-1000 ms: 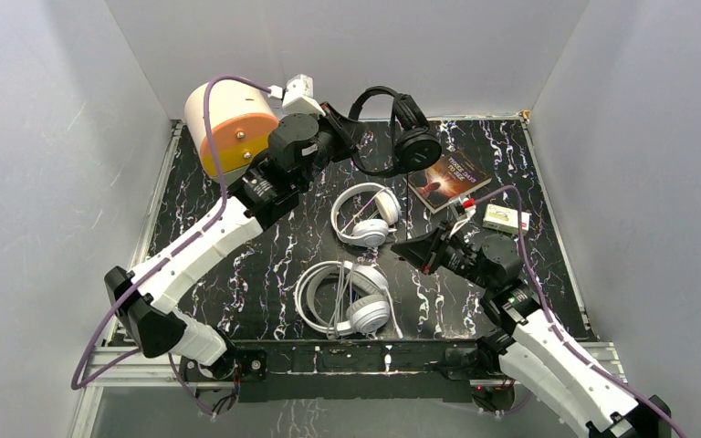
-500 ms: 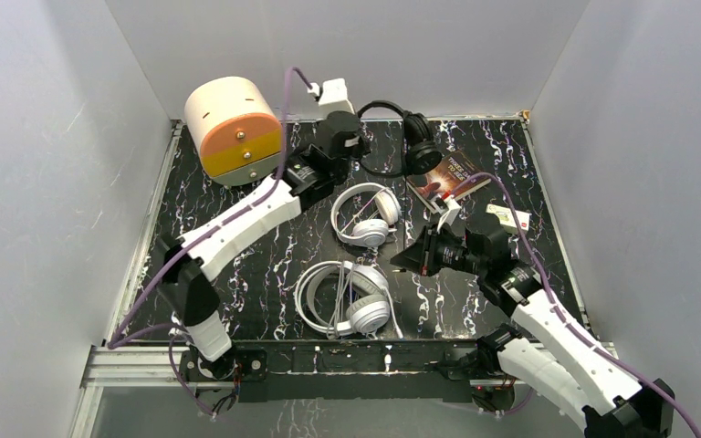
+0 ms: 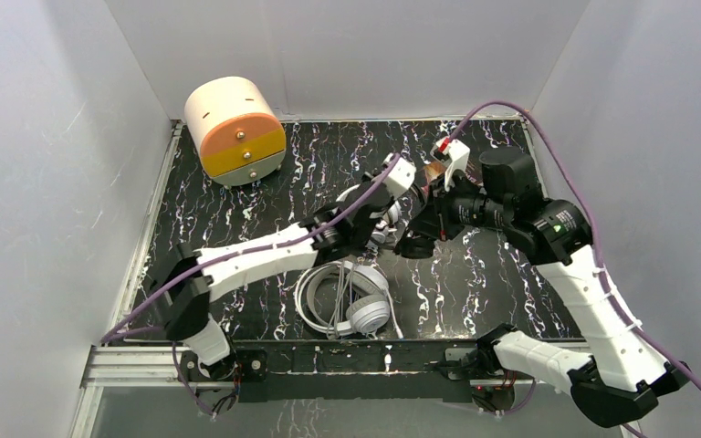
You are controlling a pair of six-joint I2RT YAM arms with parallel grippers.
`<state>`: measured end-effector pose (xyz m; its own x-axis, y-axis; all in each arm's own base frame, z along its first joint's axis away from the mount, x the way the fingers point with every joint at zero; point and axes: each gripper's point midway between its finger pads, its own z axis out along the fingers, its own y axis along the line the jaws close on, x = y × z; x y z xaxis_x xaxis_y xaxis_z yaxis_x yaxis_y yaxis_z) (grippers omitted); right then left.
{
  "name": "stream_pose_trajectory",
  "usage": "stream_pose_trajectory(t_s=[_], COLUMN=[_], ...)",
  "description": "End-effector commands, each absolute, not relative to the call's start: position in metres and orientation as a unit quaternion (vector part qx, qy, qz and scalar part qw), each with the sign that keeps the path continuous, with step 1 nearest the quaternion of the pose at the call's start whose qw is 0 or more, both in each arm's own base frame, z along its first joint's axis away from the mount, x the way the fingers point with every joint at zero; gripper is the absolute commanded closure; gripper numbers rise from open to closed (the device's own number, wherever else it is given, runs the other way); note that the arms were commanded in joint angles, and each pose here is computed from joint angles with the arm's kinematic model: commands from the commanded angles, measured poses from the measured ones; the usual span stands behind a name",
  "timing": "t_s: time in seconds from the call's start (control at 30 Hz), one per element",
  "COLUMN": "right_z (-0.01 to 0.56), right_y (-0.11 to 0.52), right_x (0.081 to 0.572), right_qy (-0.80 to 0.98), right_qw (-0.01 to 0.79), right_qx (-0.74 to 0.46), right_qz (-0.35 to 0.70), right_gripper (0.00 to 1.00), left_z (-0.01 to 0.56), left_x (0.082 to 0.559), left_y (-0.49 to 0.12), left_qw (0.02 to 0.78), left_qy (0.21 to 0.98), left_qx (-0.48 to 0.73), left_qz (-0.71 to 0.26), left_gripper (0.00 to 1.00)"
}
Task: Wrap the headphones
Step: Wrap the headphones cable around the headphones.
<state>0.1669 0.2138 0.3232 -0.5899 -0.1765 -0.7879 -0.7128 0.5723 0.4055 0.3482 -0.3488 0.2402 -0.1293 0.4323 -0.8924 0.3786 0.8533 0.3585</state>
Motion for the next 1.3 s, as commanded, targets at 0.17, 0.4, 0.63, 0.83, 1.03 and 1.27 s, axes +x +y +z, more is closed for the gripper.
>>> stream_pose_trajectory(t_s=[0.17, 0.4, 0.63, 0.83, 1.03, 1.27], right_z=[0.346, 0.335, 0.336, 0.323, 0.298, 0.278], right_y=[0.186, 0.196, 0.189, 0.21, 0.199, 0.187], right_x=[0.196, 0.207, 0.203, 0.199, 0.205, 0.2], right_qy=[0.793, 0.798, 0.793, 0.791, 0.826, 0.857], right_qw=[0.435, 0.422, 0.439, 0.408, 0.384, 0.353], right_qx=[-0.346, -0.353, -0.347, -0.347, -0.323, -0.289], right_qz=[0.247, 0.246, 0.24, 0.296, 0.258, 0.238], right_gripper=[1.0, 1.0, 0.97, 1.0, 1.0, 1.0], left_z=[0.311, 0.321, 0.324, 0.334, 0.337, 0.348], left_x=[0.259, 0.23, 0.226, 0.237, 0.245, 0.254], left_y=[-0.358, -0.358, -0.349, -0.351, -0.349, -0.346], left_qw=[0.659, 0.654, 0.656, 0.64, 0.62, 0.615], left_qy=[0.625, 0.615, 0.631, 0.68, 0.713, 0.729], left_qx=[0.41, 0.427, 0.393, 0.336, 0.314, 0.294], left_qz=[-0.081, -0.108, -0.13, -0.124, -0.097, -0.061], left_gripper=[1.0, 1.0, 1.0, 1.0, 1.0, 1.0])
